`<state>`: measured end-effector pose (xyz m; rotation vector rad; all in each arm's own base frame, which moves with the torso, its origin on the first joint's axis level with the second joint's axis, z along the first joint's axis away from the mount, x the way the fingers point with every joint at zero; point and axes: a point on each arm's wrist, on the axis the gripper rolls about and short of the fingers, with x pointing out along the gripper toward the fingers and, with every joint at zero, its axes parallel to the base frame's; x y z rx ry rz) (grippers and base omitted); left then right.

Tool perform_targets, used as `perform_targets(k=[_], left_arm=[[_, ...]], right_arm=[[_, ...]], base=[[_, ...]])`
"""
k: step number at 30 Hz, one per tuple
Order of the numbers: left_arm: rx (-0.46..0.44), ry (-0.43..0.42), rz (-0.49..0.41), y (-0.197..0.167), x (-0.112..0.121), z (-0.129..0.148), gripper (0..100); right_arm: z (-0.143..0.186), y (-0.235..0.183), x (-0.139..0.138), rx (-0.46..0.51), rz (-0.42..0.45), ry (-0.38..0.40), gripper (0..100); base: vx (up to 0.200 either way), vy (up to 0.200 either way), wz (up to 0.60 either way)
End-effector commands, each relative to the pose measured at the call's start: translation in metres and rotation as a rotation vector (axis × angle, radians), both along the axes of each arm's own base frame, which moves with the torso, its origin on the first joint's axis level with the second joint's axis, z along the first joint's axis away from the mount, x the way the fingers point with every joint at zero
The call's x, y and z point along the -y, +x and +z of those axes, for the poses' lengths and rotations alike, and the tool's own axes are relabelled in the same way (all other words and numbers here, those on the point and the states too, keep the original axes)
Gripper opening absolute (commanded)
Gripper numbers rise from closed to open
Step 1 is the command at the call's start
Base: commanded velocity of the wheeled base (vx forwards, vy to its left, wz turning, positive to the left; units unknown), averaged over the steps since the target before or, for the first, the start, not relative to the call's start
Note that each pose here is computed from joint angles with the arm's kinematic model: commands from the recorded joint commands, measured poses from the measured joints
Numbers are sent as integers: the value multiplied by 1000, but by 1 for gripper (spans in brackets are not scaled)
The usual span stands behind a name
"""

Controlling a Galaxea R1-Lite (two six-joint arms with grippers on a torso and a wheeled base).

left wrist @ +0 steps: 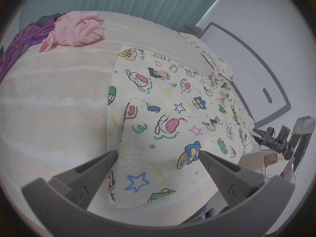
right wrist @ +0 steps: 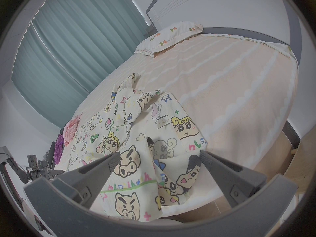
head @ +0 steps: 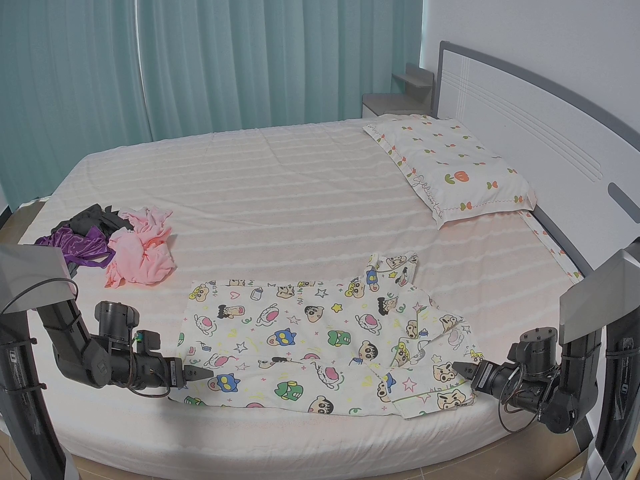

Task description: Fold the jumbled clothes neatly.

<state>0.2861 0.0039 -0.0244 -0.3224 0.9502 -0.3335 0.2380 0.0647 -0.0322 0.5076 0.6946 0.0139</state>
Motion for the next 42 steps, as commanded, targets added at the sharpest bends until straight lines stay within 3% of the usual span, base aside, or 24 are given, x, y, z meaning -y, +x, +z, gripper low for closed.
perform_targets(k=[1,4,5,19,32,42], left_arm=[[-12,1,6,-3,-2,-2,100],[-11,-14,-6,-3,-1,-3,100],[-12,-18,-5,-3,-2,-3,0],[-36,-8,24,-16,-9,-2,0],[-92,13,-15,-48,-6,-2,0],[-97,32,-3,-47,-7,-4,0]], right_arm=[[1,1,0,15,0,4,100],[0,1,0,13,0,4,100],[0,1,0,13,0,4,100],[0,1,0,13,-1,5,100],[0,1,0,13,0,4,100],[0,1,0,13,0,4,100]], base=[[0,0,0],[0,0,0],[0,0,0],[0,0,0],[0,0,0],[0,0,0]])
